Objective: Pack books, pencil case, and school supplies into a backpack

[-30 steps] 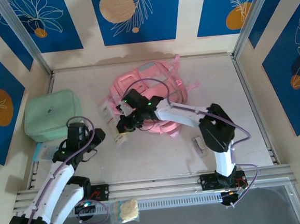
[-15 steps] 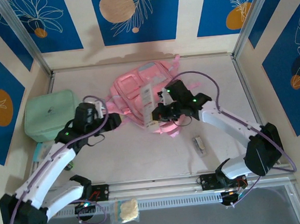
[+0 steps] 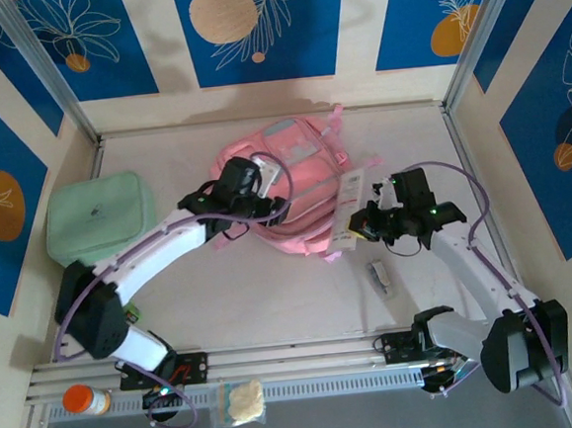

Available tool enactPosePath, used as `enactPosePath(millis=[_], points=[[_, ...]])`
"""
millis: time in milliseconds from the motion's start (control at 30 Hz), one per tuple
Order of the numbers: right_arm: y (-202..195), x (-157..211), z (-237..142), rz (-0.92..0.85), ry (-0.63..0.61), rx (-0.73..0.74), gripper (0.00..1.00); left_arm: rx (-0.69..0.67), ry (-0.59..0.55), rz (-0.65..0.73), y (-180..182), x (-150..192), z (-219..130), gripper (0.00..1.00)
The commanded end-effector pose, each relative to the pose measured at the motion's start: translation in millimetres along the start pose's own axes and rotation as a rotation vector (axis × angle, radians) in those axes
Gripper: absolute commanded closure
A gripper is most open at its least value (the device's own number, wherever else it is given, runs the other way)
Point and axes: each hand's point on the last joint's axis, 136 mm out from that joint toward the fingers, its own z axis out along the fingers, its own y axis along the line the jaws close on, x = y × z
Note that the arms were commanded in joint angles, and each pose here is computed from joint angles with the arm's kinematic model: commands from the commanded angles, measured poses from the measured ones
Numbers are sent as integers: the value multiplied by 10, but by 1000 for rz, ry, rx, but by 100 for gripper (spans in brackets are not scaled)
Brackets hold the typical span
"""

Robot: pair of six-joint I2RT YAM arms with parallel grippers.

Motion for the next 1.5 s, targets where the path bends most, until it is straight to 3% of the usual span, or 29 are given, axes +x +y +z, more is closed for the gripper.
enactPosePath(millis=[0,200,333,767,900,1000,1100,1233,1333,1467], points=[[6,55,-45,21,38,-79,100,-11,27,185,-29,-71,139,29],[-60,-35,-93,39,22,-82,100,27,98,300,-125,2,325,28],[-154,-132,-120,71,-13,-67,100,118,102,389,-446,22,415,28],[-241,-222,-106,110,-25,-91,100,-34,195,494,-404,47,1230,31],[-213,-217,-111,98,-16,-103,100,-141,181,501,-231,-19,1317,47],[-249,-209,-102,100,-18,-91,100,-143,169,482,-205,-70,1333,58],[-227,-209,-109,100,-14,-102,100,-152,168,476,-188,-96,1327,77],[-199,-212,-146,88,-20,-99,100,-166,149,462,-167,-194,1201,92],[-162,-194,-179,84,-12,-102,100,-169,115,422,-176,-332,981,99],[-114,-174,-223,70,-8,-106,100,-177,42,360,-166,-540,657,100]])
